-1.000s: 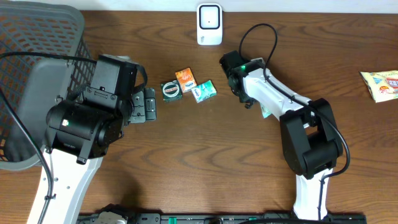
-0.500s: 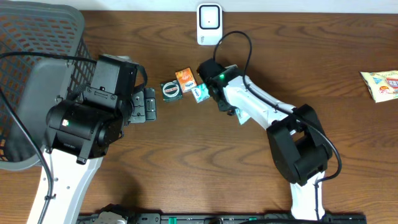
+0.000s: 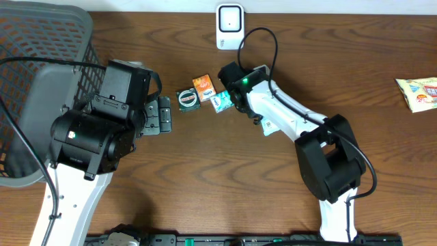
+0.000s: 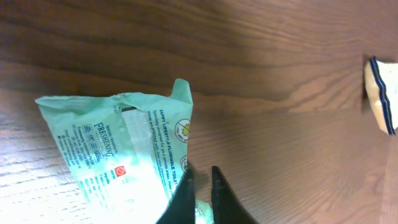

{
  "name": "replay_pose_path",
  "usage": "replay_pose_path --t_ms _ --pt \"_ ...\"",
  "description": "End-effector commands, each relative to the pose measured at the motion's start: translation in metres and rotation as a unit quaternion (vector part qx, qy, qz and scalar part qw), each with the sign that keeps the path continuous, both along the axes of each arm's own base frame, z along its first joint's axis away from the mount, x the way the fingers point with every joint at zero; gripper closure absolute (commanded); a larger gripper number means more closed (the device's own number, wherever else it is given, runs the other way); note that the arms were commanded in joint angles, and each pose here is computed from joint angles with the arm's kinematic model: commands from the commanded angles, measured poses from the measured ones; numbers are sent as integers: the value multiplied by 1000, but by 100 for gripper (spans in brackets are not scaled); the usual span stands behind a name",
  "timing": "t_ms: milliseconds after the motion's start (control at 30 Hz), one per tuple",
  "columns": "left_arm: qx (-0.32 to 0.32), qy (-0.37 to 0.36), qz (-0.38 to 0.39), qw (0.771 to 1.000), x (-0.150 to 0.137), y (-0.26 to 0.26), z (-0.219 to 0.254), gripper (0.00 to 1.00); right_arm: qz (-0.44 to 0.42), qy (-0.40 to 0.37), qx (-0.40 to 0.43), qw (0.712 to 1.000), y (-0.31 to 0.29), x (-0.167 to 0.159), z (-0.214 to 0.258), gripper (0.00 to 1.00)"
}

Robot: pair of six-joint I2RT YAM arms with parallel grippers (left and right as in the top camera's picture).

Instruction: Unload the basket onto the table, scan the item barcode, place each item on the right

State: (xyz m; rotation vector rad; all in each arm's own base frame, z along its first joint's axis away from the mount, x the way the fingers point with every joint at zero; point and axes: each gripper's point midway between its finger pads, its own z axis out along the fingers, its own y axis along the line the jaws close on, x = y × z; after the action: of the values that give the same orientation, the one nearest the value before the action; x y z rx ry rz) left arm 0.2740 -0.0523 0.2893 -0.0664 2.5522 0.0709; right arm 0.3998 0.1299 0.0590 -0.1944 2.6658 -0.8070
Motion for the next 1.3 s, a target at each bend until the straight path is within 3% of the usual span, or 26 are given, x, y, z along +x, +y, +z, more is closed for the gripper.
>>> replay_pose_path --t_ms 0,33,100,233,400,567,867,933,967,1000,1167,1267 --pt "9 -2 3 1000 2 4 2 2 -20 17 55 998 1 3 -6 73" --pt "9 -2 3 1000 2 4 2 2 -27 25 74 997 0 3 -9 62" --pt "9 -2 3 1000 2 4 2 2 -32 50 118 991 -2 5 -17 51" --pt "9 -2 3 1000 2 4 2 2 -8 118 256 959 6 7 -31 45" --pt "9 -2 3 1000 2 4 2 2 54 172 421 889 20 6 -23 44" --pt "9 -2 3 1000 2 4 2 2 68 185 476 857 13 0 -24 44" --pt "9 -2 3 1000 2 4 2 2 68 194 501 841 18 -19 -54 67" --pt "9 -2 3 1000 2 4 2 2 63 193 502 841 17 -20 -58 81" --pt "9 -2 3 1000 2 4 2 2 63 192 502 841 17 -20 -59 94" --pt "9 -2 3 1000 2 4 2 2 63 192 502 841 17 -20 -59 99" --pt "9 -2 3 1000 2 4 2 2 32 174 499 848 13 -9 -49 99" --pt "9 -2 3 1000 2 4 2 2 23 151 461 874 0 4 -34 99"
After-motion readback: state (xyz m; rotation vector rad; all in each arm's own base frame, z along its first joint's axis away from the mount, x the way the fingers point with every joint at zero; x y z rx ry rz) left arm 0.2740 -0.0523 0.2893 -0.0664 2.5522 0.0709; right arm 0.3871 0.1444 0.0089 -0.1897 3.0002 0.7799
